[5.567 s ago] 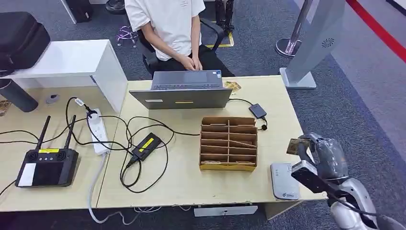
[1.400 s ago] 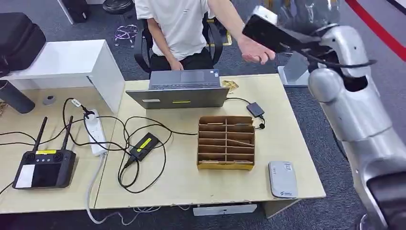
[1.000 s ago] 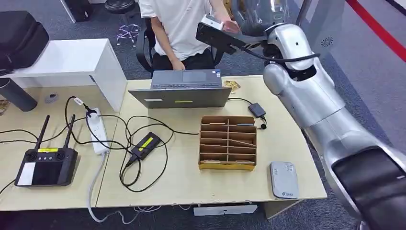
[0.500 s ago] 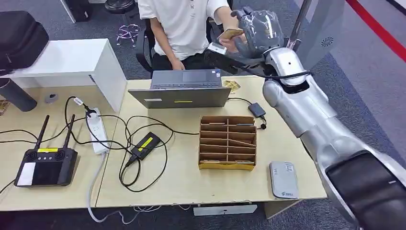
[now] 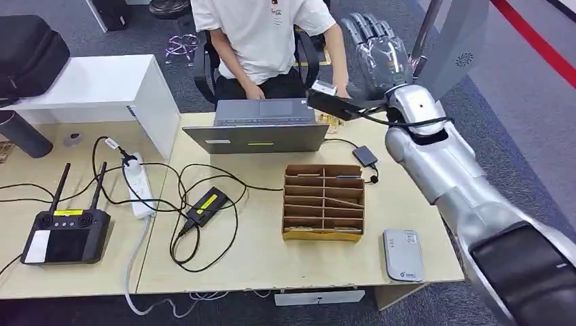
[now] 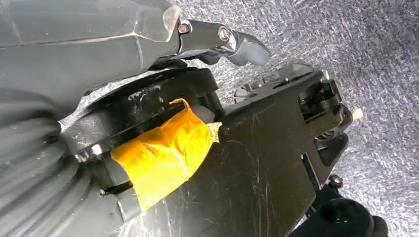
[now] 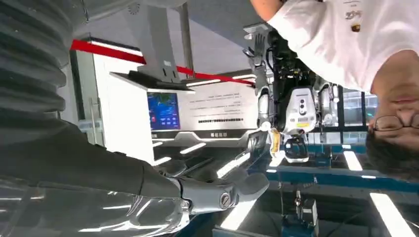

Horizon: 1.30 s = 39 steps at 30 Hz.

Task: Pass the card to the sensor for recognition and then transmit it.

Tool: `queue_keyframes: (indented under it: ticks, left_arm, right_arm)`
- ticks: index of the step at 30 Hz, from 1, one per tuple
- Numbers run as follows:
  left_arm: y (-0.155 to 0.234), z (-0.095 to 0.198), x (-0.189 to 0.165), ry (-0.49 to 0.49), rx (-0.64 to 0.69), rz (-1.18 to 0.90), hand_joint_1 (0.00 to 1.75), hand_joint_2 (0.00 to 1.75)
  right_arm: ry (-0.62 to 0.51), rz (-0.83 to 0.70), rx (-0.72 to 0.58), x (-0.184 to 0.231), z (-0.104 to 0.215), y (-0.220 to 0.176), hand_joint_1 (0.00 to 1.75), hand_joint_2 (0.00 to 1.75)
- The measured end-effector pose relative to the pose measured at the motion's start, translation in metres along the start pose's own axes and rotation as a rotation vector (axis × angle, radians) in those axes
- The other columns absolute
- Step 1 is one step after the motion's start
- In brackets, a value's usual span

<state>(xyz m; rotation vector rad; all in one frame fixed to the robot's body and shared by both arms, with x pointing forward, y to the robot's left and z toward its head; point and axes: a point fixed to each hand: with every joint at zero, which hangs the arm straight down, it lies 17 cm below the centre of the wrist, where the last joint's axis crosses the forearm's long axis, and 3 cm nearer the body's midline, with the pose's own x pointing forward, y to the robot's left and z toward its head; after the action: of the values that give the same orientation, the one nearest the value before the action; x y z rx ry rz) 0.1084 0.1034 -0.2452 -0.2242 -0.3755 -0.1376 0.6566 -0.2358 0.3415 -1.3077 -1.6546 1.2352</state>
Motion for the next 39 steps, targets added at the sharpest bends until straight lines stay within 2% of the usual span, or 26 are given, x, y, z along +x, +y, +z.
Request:
queue_keyframes:
  ticks: [6,12,20,26,31,34,39]
  left_arm:
    - [0.002,0.000,-0.002,0.002,0.009,0.021,0.00,1.75]
    - [0.005,0.001,-0.003,-0.011,0.022,0.045,0.00,1.75]
    - [0.009,0.002,-0.004,-0.029,0.040,0.102,0.00,1.75]
    - [0.012,0.003,-0.006,-0.038,0.061,0.150,0.00,1.75]
    - [0.014,0.003,-0.006,-0.048,0.075,0.191,0.00,1.75]
    - [0.015,0.003,-0.006,-0.052,0.079,0.201,0.00,1.75]
    - [0.014,0.003,-0.005,-0.053,0.080,0.207,0.00,1.75]
  right_arm:
    - [0.007,-0.035,-0.032,-0.039,0.036,0.020,0.00,1.75]
    - [-0.016,-0.090,-0.083,-0.049,0.086,0.032,0.00,1.75]
    - [-0.103,-0.269,-0.163,-0.016,0.177,0.035,0.00,1.75]
    - [-0.147,-0.335,-0.222,0.009,0.246,0.028,0.00,1.75]
    - [-0.166,-0.374,-0.209,0.033,0.304,0.035,0.00,1.75]
    - [-0.157,-0.389,-0.197,0.037,0.321,0.037,0.00,1.75]
    - [-0.152,-0.394,-0.204,0.038,0.327,0.032,0.00,1.75]
